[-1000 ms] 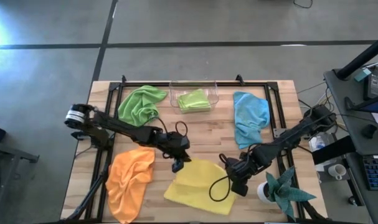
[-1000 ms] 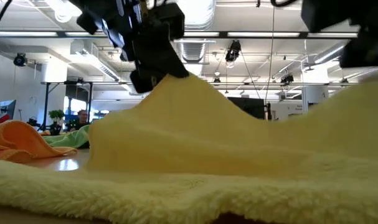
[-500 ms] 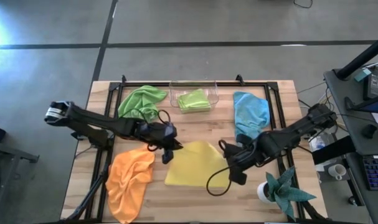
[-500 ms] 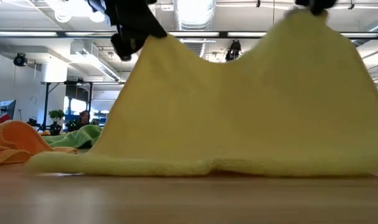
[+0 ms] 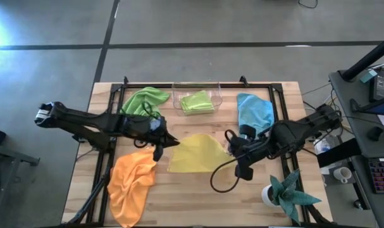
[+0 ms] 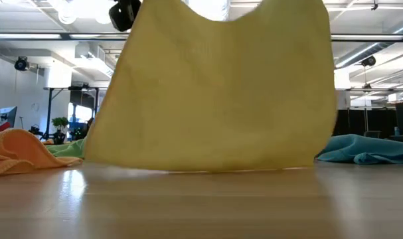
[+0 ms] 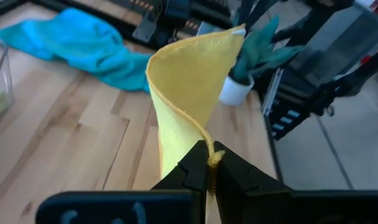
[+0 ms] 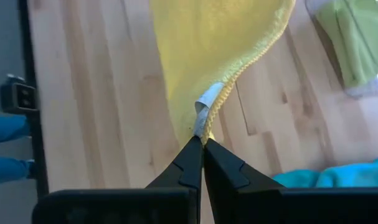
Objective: Fold microfiber towels
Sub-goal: Fold the yellow microfiber towel
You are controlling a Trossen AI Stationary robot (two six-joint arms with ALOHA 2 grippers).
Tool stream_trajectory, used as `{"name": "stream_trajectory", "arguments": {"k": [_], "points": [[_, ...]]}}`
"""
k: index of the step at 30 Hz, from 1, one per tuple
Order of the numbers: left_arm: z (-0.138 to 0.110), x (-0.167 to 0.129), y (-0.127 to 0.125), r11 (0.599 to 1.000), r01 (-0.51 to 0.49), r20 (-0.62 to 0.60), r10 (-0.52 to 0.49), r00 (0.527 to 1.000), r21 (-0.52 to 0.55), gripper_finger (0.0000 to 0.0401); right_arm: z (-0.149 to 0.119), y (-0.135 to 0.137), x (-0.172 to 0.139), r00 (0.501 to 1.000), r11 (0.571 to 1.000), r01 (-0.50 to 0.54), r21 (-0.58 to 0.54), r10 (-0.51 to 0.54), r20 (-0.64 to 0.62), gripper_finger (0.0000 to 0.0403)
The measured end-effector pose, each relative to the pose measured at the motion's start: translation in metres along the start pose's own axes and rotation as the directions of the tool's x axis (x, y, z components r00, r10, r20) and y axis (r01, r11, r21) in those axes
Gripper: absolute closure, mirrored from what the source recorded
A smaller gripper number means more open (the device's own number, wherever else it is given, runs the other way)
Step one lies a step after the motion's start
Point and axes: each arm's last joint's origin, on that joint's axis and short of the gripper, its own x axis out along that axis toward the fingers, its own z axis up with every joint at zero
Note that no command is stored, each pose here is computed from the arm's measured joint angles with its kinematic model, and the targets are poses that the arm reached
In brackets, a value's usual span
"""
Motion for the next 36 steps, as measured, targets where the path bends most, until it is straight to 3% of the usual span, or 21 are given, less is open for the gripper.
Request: {"name": "stream_trajectory", "arguments": {"k": [10, 19, 27, 32, 36], "points": [[0.007, -0.018, -0.002, 1.0, 0.01, 0.069, -0.01, 0.998, -0.009, 0.0398, 0.018, -0.011, -0.027, 0.993, 1.0, -0.002, -0.019, 0.005, 0.121, 0.0394], [0.005, -0.014, -0.005, 0.999, 0.046, 0.04, -0.045, 0.998, -0.025, 0.0398, 0.024, -0.009, -0.044, 0.984, 0.994, -0.112, 0.006, 0.11, 0.14, 0.0394], [0.0, -0.015, -0.014, 0.966, 0.151, -0.017, -0.158, 0.987, -0.209, 0.0398, 0.015, 0.001, -0.031, 0.983, 0.982, -0.181, 0.054, 0.179, 0.044, 0.0394], [-0.005, -0.014, -0.023, 0.907, 0.199, -0.066, -0.24, 0.969, -0.37, 0.0398, 0.008, 0.01, -0.028, 0.975, 0.973, -0.224, 0.055, 0.224, 0.001, 0.0394], [-0.011, -0.015, -0.033, 0.862, 0.212, -0.093, -0.285, 0.954, -0.461, 0.0398, 0.008, 0.019, -0.031, 0.944, 0.944, -0.328, 0.041, 0.329, 0.001, 0.0394]]}}
